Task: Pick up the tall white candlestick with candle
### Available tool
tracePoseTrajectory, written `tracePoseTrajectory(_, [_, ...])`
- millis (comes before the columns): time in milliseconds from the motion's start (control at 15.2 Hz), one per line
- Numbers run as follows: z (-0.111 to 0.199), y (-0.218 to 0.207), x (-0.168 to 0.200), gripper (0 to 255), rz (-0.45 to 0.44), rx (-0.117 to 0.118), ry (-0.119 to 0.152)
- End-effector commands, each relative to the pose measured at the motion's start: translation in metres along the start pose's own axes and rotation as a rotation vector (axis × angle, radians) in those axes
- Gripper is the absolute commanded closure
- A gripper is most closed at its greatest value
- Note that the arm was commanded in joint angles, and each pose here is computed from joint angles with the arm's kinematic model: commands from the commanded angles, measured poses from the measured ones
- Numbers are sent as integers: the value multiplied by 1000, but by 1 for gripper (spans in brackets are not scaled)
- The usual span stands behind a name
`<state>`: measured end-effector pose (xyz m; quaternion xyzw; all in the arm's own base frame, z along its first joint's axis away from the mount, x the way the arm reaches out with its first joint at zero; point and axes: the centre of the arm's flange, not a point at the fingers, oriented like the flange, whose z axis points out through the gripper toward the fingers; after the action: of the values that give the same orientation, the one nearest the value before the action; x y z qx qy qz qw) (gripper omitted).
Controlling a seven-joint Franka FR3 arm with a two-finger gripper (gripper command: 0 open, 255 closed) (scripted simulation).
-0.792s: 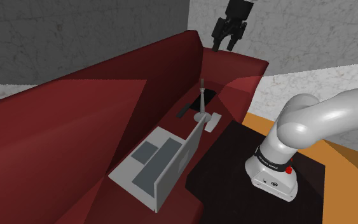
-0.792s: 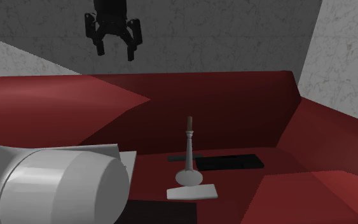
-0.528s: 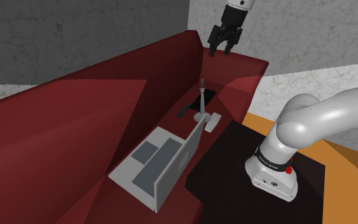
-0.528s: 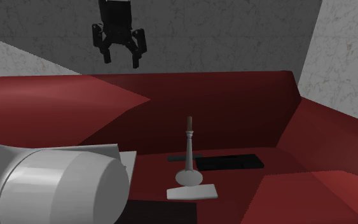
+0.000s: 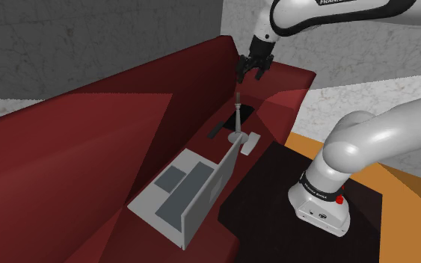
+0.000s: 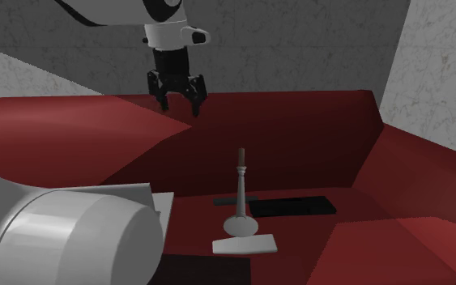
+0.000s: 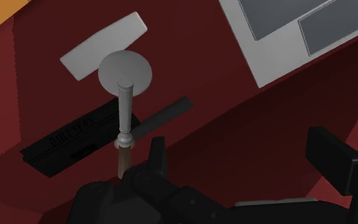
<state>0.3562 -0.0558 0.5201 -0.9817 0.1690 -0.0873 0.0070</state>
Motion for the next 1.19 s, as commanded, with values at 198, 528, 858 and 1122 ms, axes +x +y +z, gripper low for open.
tracePoseTrajectory(198, [60, 15, 18, 0, 58, -47, 42])
tracePoseTrajectory(528, [115, 35, 38, 0, 115, -95, 81])
tracePoseTrajectory(858, [168, 58, 60, 0, 173, -142, 120])
tracePoseTrajectory(1122, [210, 80, 77, 0, 219, -180, 151])
